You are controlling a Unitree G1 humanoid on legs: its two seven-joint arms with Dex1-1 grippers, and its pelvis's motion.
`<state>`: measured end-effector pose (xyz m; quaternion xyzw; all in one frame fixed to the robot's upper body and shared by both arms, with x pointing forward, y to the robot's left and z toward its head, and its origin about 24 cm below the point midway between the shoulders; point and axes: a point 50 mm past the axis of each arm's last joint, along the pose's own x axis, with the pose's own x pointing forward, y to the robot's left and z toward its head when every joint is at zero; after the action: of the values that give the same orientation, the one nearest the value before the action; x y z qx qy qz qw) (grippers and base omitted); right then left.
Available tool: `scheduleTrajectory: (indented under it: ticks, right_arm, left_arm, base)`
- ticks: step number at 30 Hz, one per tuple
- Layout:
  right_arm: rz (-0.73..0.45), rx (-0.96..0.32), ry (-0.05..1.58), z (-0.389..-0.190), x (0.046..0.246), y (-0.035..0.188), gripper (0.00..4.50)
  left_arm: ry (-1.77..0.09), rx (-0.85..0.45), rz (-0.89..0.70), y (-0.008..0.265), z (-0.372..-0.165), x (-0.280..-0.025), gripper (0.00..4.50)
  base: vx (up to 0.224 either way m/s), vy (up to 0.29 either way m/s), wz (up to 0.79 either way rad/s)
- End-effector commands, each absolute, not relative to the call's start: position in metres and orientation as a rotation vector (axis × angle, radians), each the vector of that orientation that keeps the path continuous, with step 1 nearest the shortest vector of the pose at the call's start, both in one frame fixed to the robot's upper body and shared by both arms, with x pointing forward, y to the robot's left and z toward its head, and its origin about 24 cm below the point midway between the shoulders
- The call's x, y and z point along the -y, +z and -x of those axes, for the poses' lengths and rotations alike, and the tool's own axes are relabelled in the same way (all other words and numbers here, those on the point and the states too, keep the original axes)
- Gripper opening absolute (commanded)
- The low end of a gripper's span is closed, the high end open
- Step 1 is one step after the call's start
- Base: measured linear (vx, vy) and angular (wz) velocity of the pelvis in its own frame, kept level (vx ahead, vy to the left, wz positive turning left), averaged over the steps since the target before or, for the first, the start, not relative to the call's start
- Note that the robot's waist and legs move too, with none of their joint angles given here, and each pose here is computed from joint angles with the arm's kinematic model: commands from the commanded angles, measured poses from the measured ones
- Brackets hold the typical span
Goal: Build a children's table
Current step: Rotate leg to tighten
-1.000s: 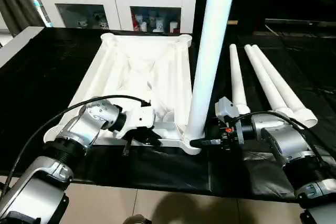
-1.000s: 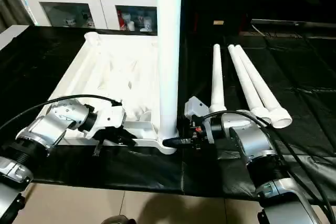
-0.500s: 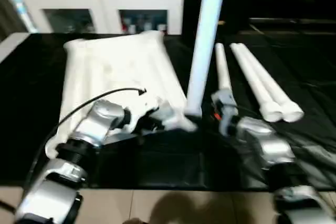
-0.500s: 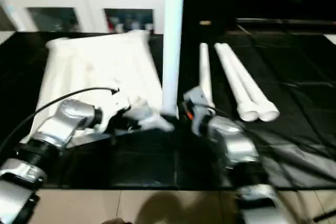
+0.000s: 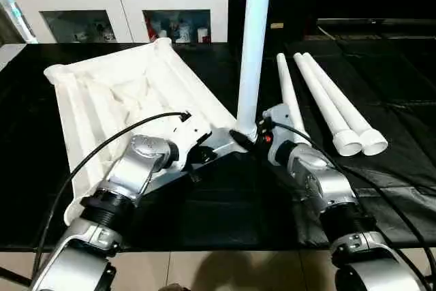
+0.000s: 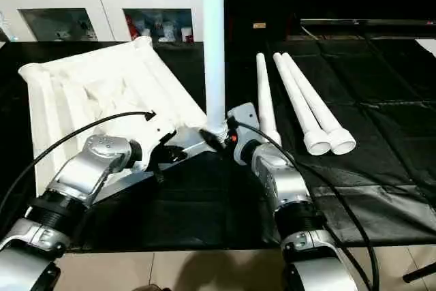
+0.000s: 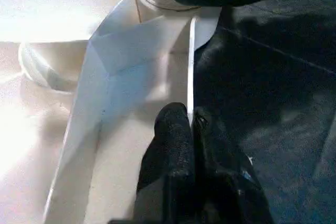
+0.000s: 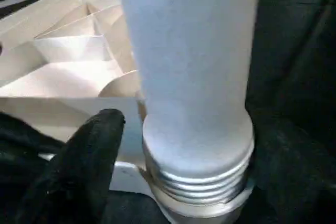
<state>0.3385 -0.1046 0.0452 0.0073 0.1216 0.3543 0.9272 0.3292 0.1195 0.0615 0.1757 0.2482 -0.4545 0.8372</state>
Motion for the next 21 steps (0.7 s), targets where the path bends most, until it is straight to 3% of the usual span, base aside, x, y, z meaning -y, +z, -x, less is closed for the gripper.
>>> scheduleTrajectory:
  ticks: [1,3,5,11,21]
  right_arm:
    - [0.016,-0.281,0.832,-0.329,0.097,0.037,4.24]
    - [0.033,-0.275,0.850,-0.329,0.103,0.038,4.28]
    - [0.086,-0.255,0.927,-0.326,0.127,0.046,4.39]
    - [0.148,-0.252,1.065,-0.322,0.149,0.060,4.39]
    - [0.263,-0.302,1.282,-0.316,0.153,0.065,4.39]
  left_arm:
    - [-1.003,-0.473,-0.408,0.070,-0.328,-0.116,0.00]
    - [-1.016,-0.478,-0.422,0.070,-0.328,-0.119,0.00]
    - [-1.089,-0.485,-0.467,0.069,-0.326,-0.128,0.00]
    - [-1.225,-0.496,-0.560,0.072,-0.322,-0.142,0.00]
    - [-1.484,-0.548,-0.660,0.066,-0.310,-0.150,0.00]
  base:
    - [0.000,0.000,0.00]
    - [0.000,0.000,0.00]
    - [0.000,0.000,0.00]
    - [0.000,0.000,0.00]
    - [0.000,0.000,0.00]
